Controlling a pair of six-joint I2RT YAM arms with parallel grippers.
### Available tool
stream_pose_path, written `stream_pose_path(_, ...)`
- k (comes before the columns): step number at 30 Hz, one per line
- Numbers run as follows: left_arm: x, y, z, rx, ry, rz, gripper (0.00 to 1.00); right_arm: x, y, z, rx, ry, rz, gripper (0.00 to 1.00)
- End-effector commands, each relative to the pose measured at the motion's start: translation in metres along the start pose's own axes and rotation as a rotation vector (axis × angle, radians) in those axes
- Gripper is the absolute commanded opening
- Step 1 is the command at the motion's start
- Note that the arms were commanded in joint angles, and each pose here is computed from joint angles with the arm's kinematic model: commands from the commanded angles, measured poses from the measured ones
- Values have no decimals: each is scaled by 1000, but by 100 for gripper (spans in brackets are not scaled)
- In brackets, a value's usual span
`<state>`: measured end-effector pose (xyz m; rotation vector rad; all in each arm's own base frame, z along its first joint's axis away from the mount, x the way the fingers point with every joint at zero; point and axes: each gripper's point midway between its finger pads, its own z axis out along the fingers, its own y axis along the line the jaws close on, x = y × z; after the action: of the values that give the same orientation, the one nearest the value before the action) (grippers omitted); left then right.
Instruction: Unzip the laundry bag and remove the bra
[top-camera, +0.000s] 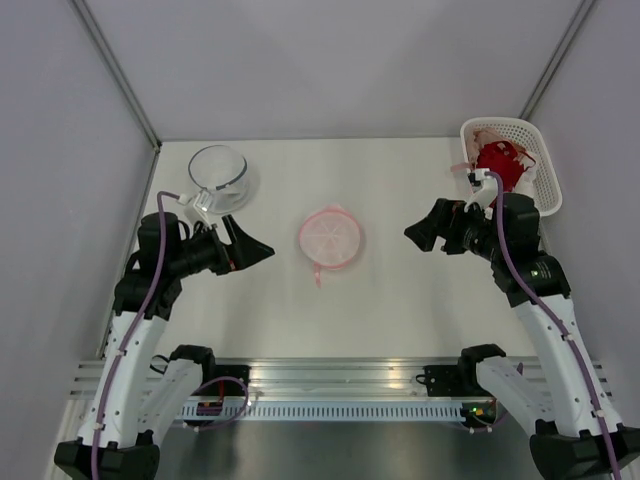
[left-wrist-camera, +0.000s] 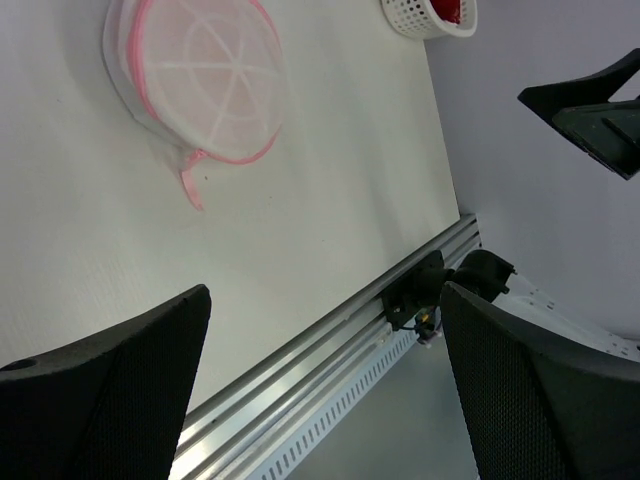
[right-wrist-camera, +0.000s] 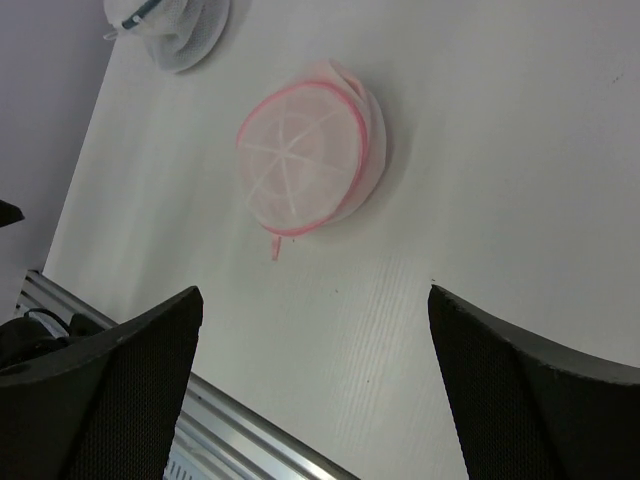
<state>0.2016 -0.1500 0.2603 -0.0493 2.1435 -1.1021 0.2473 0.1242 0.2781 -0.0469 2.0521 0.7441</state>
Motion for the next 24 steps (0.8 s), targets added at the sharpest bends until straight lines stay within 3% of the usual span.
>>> stream_pose_path(1, 0, 9, 9, 4, 11, 71, 100, 12, -3, 11, -19, 40, 25, 98)
stream_pose_path(6, 19, 30, 33, 36, 135, 30, 100, 27, -38, 21, 153, 96, 57, 98)
stream_pose_path(14, -29, 26, 73, 114, -9, 60, 100, 59, -14, 52, 71, 185, 93, 98)
stream_pose_path(18, -45, 41, 106, 84, 10, 32, 100, 79, 15, 62, -43, 198, 105, 98)
stream_pose_path(24, -26, 88, 148, -62, 113, 10, 99, 81, 29, 64, -94, 177, 124, 98)
